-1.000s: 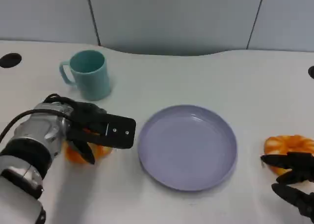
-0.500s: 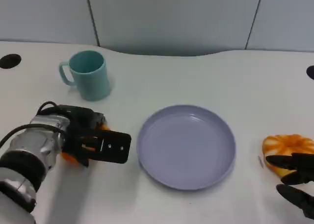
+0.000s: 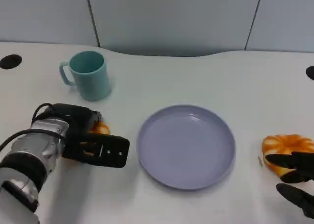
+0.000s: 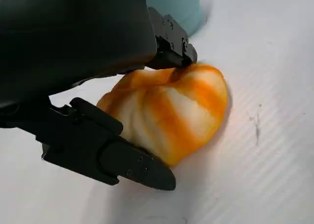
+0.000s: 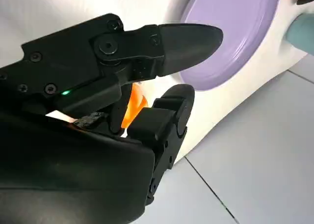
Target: Grasp the bread from the table and place it into the plate.
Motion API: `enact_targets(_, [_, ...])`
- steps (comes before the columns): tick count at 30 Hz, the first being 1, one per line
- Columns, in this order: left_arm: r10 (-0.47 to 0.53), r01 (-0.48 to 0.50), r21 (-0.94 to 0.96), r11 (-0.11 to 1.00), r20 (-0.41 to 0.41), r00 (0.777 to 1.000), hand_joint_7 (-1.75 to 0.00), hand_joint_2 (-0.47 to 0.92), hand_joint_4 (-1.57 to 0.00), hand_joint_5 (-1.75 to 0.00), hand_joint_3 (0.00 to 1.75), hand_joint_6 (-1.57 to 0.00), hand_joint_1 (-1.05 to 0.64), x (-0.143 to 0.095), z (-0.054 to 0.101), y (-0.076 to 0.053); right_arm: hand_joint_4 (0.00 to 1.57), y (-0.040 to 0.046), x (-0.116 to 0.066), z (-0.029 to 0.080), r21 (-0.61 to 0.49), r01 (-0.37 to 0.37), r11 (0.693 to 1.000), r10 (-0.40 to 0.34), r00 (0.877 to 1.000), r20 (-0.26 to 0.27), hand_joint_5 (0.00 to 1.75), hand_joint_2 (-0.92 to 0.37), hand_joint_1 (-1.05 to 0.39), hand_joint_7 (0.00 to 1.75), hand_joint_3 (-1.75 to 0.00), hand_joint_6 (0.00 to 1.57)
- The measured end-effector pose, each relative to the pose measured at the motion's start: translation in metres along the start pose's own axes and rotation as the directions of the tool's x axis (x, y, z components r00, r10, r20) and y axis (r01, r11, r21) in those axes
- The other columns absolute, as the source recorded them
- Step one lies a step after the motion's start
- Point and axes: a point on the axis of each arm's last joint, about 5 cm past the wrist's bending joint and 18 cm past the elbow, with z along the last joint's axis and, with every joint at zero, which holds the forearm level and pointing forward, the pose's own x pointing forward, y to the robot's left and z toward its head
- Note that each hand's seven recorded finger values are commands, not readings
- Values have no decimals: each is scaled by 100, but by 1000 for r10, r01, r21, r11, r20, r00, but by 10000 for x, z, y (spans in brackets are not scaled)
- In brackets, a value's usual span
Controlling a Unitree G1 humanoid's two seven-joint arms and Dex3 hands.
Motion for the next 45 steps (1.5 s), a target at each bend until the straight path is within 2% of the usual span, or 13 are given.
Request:
enact_targets(5, [90, -90, 1, 996, -31, 995, -12, 91, -54, -22, 5, -56, -35, 2, -15, -52, 64, 0, 0, 0, -1, 0, 1000, 0, 1000, 0, 63, -92, -23, 0, -34, 81])
enact_targets(9, [167, -169, -24, 985, -56, 984, -38, 89, -48, -95, 0, -65, -26, 0, -21, -113, 64, -2, 1, 0, 0, 0, 1000, 0, 1000, -7, 62, -92, -23, 0, -34, 81])
enact_targets(10, [183, -185, -30, 982, -58, 981, -81, 87, -49, -135, 0, -60, -26, -1, -22, -125, 64, -2, 2, 1, 0, 0, 1000, 0, 1000, -7, 62, -92, -23, 0, -34, 81])
enact_targets(13, [261, -263, -35, 964, -59, 964, -141, 89, -56, -170, 1, -50, -25, -11, -33, -197, 64, -3, 5, 3, 0, 0, 1000, 0, 1000, -7, 61, -92, -24, 0, -35, 80])
enact_targets(15, [295, -298, -47, 954, -60, 954, -150, 91, -60, -173, 1, -50, -25, -16, -43, -227, 64, -3, 6, 2, 0, 0, 1000, 0, 1000, -9, 61, -92, -24, 0, -35, 80])
enact_targets(17, [308, -312, -62, 948, -64, 949, -101, 91, -65, -174, 1, -72, -28, -19, -54, -241, 65, -4, 8, 4, 0, 0, 1000, 0, 1000, -8, 61, -92, -23, 0, -35, 81])
enact_targets(19, [313, -317, -85, 944, -65, 948, -75, 92, -66, -175, 0, -83, -29, -22, -60, -249, 65, -4, 9, 5, 0, 0, 1000, 0, 1000, -8, 61, -92, -23, 0, -35, 81])
enact_targets(22, [317, -324, -139, 936, -74, 946, -159, 92, -69, -175, 7, -52, -20, -24, -67, -244, 63, -4, 11, 7, 0, 0, 1000, 0, 1000, -6, 60, -92, -24, 0, -35, 81])
enact_targets(24, [313, -325, -199, 925, -91, 945, -171, 92, -67, -175, 13, -46, -18, -26, -80, -234, 64, -3, 12, 7, 0, 0, 1000, 0, 1000, -6, 59, -92, -24, 0, -35, 81])
enact_targets(32, [226, -273, -486, 830, -155, 962, -175, 88, -74, -175, 12, -54, -14, -39, -177, -119, 66, 16, 30, 20, 4, 2, 1000, -2, 1000, -1, 59, -92, -23, 1, -34, 81])
enact_targets(36, [276, -286, -576, 766, -107, 955, -175, 84, -81, -175, 8, -64, -10, -63, -218, -17, 66, 37, 41, 27, 2, 3, 1000, -3, 1000, -4, 58, -92, -22, 1, -34, 82])
enact_targets(40, [409, -315, -669, 673, -17, 912, -175, 83, -82, -175, 7, -66, -11, -135, -273, 201, 68, 64, 59, 41, 1, 5, 1000, -5, 1000, 3, 59, -92, -22, 1, -34, 82])
enact_targets(45, [552, -318, -720, 617, 108, 827, -175, 84, -81, -175, 8, -66, -9, -260, -271, 451, 70, 79, 76, 50, 3, 1, 1000, -1, 1000, 5, 61, -92, -22, 1, -33, 83])
